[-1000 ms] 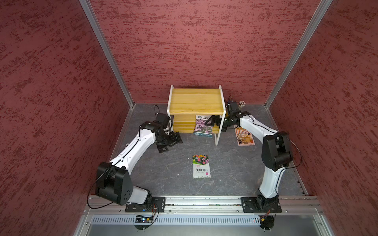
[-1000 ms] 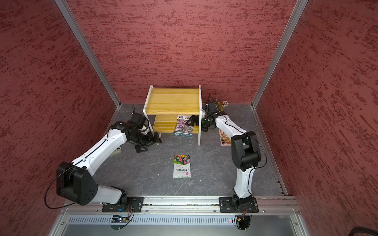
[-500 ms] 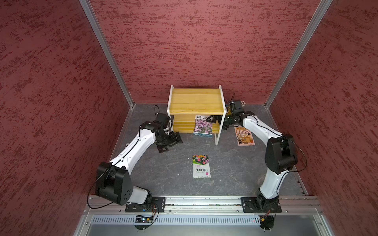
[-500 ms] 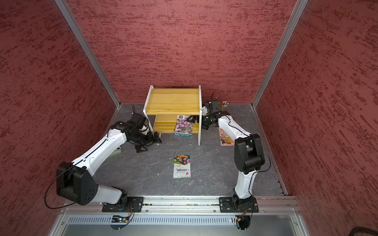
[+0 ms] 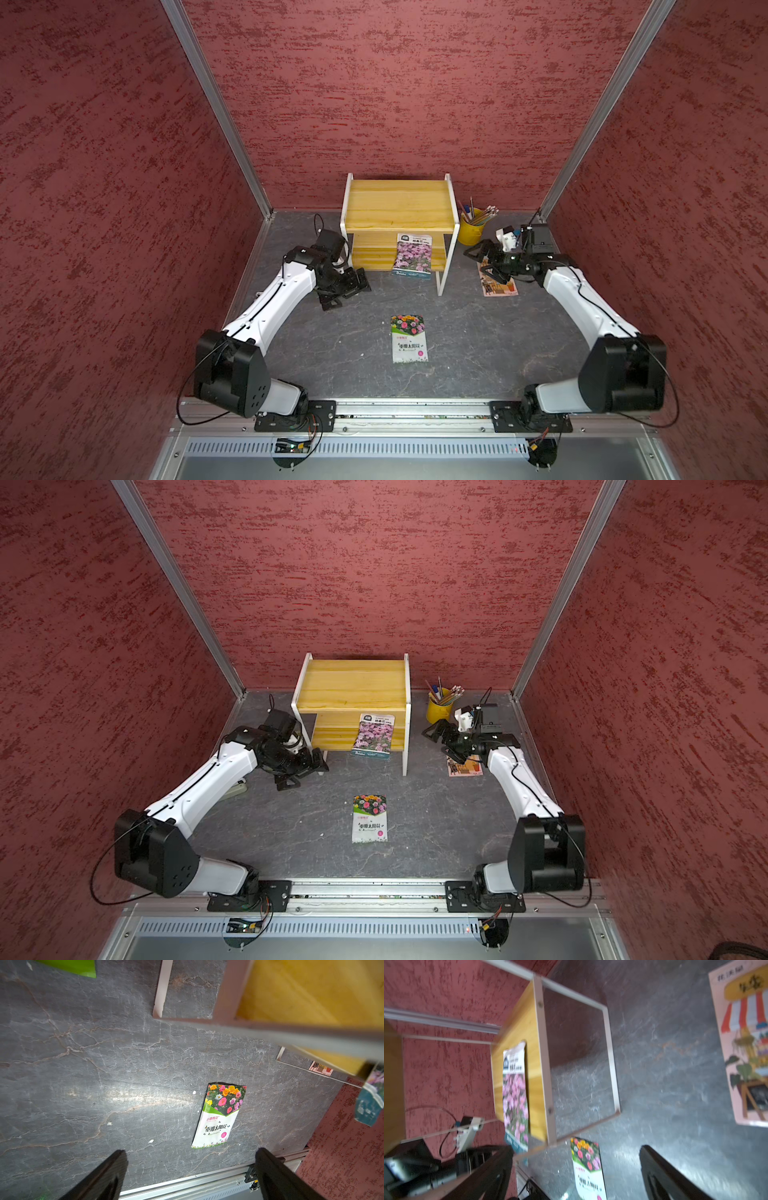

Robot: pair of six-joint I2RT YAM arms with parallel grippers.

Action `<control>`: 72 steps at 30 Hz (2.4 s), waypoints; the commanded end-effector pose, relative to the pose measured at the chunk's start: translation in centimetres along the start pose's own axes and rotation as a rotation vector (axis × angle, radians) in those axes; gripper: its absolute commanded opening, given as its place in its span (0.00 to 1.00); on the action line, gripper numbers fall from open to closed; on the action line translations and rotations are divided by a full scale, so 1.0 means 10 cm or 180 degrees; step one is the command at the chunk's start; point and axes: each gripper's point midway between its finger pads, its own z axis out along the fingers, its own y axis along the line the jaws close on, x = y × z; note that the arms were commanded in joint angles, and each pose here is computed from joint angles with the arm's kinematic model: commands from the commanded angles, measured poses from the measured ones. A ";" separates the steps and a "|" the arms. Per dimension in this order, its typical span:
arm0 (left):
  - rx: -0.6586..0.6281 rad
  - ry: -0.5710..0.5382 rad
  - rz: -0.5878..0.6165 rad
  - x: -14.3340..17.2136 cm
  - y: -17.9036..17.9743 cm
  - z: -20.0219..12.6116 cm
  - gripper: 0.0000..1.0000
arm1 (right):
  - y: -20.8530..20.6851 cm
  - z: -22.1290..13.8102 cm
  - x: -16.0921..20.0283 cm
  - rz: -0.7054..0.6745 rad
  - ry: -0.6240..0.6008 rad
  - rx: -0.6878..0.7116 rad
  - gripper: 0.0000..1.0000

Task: Take the seed bag off the shelf
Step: Pick up the seed packet from the shelf.

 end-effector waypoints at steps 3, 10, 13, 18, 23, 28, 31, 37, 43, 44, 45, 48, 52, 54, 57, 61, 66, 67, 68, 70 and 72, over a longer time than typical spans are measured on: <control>-0.0041 -0.0065 0.0192 -0.04 -0.03 -0.12 1.00 | -0.05 -0.17 0.67 0.0428 0.0032 -0.0042 0.98; -0.0101 -0.0020 0.0242 -0.07 0.00 -0.04 1.00 | 0.47 0.04 1.08 0.0338 0.0179 -0.0456 0.95; -0.0095 0.0007 0.0240 -0.11 -0.03 0.01 1.00 | 0.72 0.27 1.09 0.0179 0.0284 -0.0525 0.94; -0.0101 -0.0006 0.0260 -0.20 -0.09 0.02 1.00 | 0.98 0.56 0.86 0.0081 0.0192 -0.0639 0.92; -0.0128 0.0012 0.0271 -0.25 -0.10 0.06 1.00 | 1.13 0.75 0.68 0.0058 0.0124 -0.0695 0.88; -0.0149 0.0033 0.0262 -0.24 -0.08 0.07 1.00 | 1.17 0.88 0.59 0.0042 0.0031 -0.0671 0.85; -0.0160 0.0048 0.0258 -0.23 -0.07 0.06 1.00 | 1.23 0.90 0.55 0.0034 -0.0071 -0.0744 0.82; -0.0141 0.0072 0.0225 -0.20 -0.09 0.05 1.00 | 1.21 1.19 0.57 0.0049 0.0009 -0.0770 0.75; -0.0145 0.0077 0.0218 -0.21 -0.09 0.04 1.00 | 1.31 1.30 0.55 0.0011 0.0024 -0.0916 0.52; -0.0147 0.0081 0.0218 -0.21 -0.09 0.04 1.00 | 1.34 1.30 0.54 0.0001 0.0027 -0.0948 0.47; -0.0144 0.0081 0.0218 -0.21 -0.10 0.04 1.00 | 1.36 1.31 0.54 -0.0007 0.0026 -0.0969 0.43; -0.0144 0.0081 0.0211 -0.21 -0.10 0.04 1.00 | 1.43 1.27 0.51 -0.0034 -0.0008 -0.1057 0.38; -0.0142 0.0083 0.0209 -0.21 -0.10 0.05 1.00 | 1.49 1.23 0.52 -0.0063 0.0015 -0.1119 0.34; -0.0138 0.0082 0.0210 -0.21 -0.10 0.05 1.00 | 1.51 1.21 0.54 -0.0076 0.0043 -0.1154 0.33; -0.0141 0.0081 0.0208 -0.22 -0.10 0.05 1.00 | 1.53 1.20 0.58 -0.0074 0.0093 -0.1218 0.29; -0.0136 0.0083 0.0214 -0.22 -0.11 0.06 1.00 | 1.55 1.20 0.61 -0.0039 0.0144 -0.1325 0.18; -0.0129 0.0068 0.0216 -0.23 -0.12 0.05 1.00 | 1.60 1.21 0.63 -0.0045 0.0208 -0.1409 0.00; -0.0127 0.0061 0.0219 -0.23 -0.12 0.04 1.00 | 1.61 1.21 0.64 -0.0042 0.0224 -0.1431 0.00; -0.0131 0.0058 0.0217 -0.23 -0.12 0.04 1.00 | 1.61 1.21 0.64 -0.0031 0.0236 -0.1448 0.00; -0.0129 0.0050 0.0222 -0.23 -0.13 0.03 1.00 | 1.62 1.22 0.67 -0.0024 0.0268 -0.1486 0.00; -0.0133 0.0048 0.0221 -0.23 -0.12 0.02 1.00 | 1.62 1.21 0.68 -0.0011 0.0286 -0.1521 0.00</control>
